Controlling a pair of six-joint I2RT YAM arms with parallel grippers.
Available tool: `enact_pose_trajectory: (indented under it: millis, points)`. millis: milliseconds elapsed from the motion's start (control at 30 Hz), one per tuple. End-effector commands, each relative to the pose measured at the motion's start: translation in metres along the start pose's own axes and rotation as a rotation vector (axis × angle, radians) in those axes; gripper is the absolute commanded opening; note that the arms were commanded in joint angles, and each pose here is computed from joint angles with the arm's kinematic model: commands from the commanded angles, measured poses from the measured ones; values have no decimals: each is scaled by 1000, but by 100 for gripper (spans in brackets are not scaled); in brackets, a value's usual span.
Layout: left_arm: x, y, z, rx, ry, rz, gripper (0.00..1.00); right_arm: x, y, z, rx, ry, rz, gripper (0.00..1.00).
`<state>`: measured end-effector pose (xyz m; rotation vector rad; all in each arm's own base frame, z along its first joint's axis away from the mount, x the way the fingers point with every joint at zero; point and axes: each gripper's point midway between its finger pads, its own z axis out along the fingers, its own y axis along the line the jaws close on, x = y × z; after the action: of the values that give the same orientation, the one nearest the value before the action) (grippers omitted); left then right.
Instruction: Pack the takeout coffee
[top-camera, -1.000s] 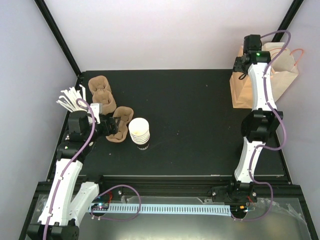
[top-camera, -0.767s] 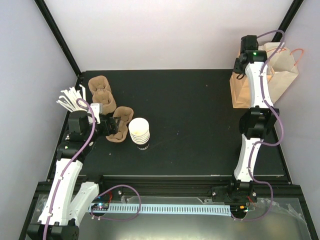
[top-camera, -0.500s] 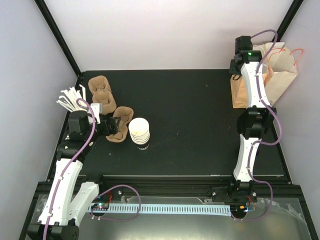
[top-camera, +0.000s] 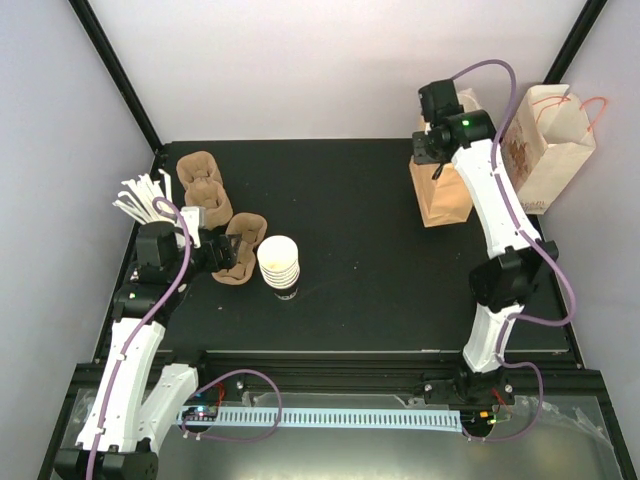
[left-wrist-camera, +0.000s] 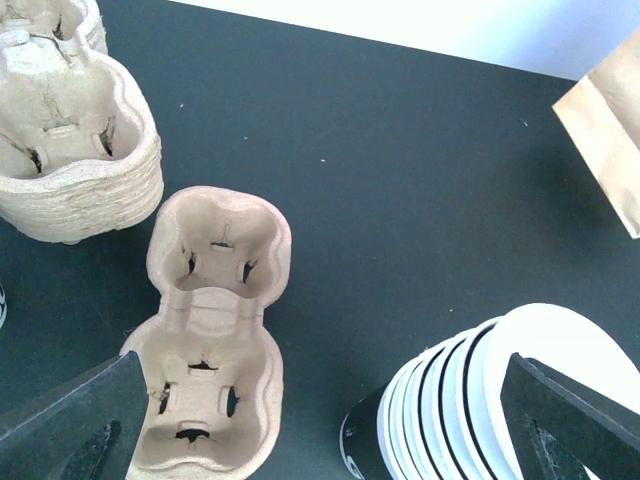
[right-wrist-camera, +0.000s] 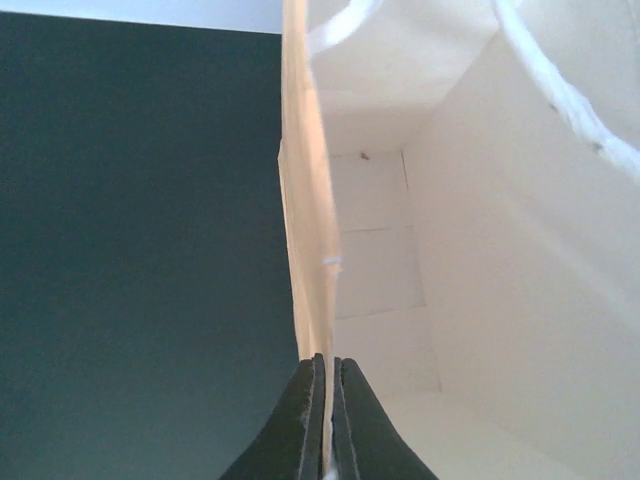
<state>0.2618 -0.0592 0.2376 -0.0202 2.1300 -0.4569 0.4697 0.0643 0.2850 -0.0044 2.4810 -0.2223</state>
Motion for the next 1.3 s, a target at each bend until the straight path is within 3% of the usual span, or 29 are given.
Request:
enact_pose_trajectory:
  millis: [0, 400, 500, 633, 700, 767, 900, 1267]
  points:
    - [-8, -10, -5, 44, -38, 26, 99, 13, 30, -40, -74, -31, -38, 1]
    - [-9, -13, -8, 57, -53, 31, 99, 76, 98, -128, -338, -50, -182, 2]
    - [-9, -14, -8, 62, -53, 33, 99, 98, 112, -136, -406, -9, -208, 5]
    - [-9, -14, -9, 64, -55, 33, 99, 120, 107, -125, -353, 41, -219, 9]
    - [-9, -14, -8, 62, -54, 29, 99, 126, 100, -117, -298, 60, -227, 16]
    - [-8, -13, -7, 62, -50, 27, 99, 133, 98, -114, -277, 72, -243, 33]
    - [-8, -14, -7, 63, -45, 25, 99, 138, 102, -127, -319, 53, -253, 54]
    - [-14, -30, -35, 94, 7, -61, 99, 145, 97, -201, -499, -21, -268, 65]
